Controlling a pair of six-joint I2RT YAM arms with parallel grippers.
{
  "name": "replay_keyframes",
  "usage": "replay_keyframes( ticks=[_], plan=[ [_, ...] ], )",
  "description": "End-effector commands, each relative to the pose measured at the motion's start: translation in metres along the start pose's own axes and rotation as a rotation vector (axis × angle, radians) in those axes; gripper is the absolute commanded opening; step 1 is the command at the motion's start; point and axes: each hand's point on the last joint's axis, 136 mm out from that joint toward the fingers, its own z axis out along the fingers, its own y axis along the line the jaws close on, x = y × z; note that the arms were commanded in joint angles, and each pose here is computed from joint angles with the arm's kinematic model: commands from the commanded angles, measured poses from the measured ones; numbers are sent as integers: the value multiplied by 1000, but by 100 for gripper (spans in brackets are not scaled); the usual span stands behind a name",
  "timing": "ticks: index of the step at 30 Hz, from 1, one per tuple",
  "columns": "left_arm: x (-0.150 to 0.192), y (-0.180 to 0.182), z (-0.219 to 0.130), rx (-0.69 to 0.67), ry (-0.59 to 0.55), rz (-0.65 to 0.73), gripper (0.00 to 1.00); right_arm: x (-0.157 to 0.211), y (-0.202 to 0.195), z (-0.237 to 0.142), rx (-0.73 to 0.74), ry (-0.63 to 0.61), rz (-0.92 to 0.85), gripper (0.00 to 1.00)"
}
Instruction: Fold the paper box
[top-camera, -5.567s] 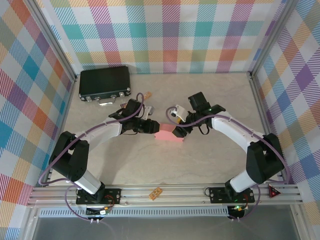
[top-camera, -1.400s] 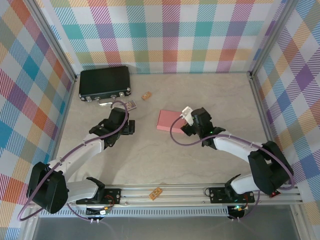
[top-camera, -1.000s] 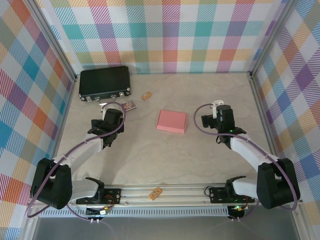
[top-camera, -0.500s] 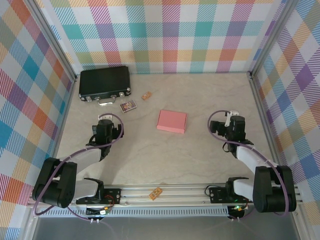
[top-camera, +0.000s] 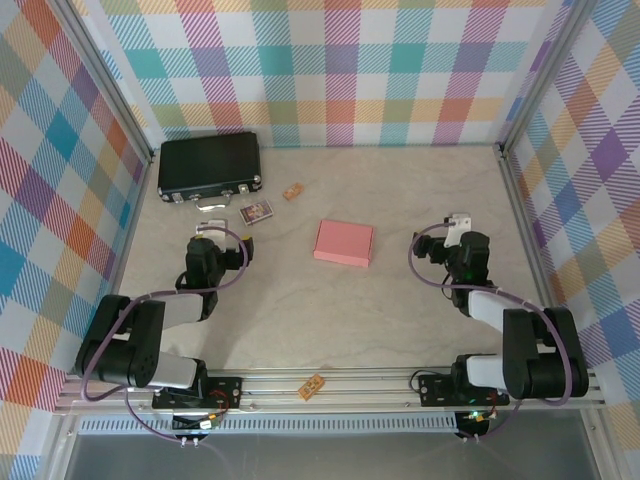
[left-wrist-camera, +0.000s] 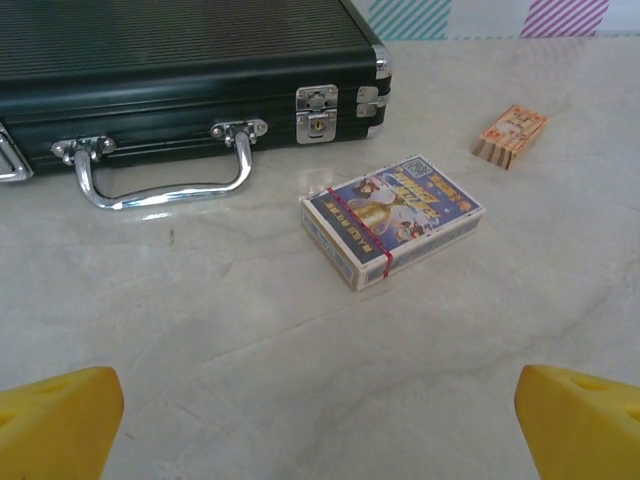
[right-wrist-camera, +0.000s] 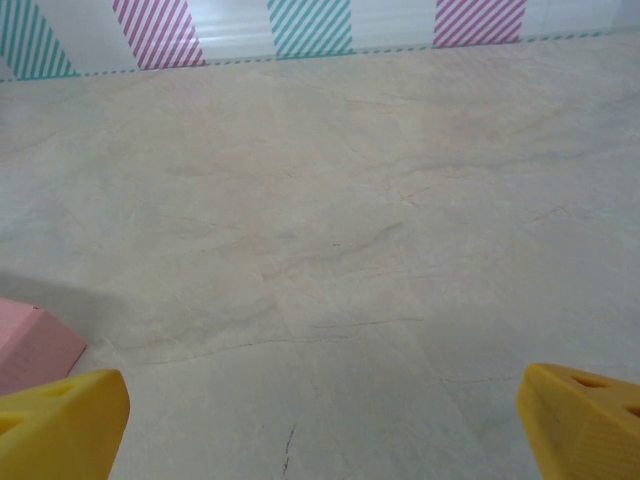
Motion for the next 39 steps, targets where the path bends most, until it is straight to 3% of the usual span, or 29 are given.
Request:
replay_keyframes(
  ticks=[1, 12, 18, 39],
  plan=[
    [-9, 1, 3, 17, -78, 13, 100, -16, 3, 1, -28, -78, -46, 99],
    [6, 4, 13, 5, -63, 7, 100, 9, -3, 24, -16, -60, -43, 99],
    [6, 34, 25, -157, -1, -71, 100, 10, -11, 33, 26, -1, -16, 99],
    [6, 35, 25, -159, -1, -72, 100, 9, -14, 33, 38, -4, -10, 99]
  ],
)
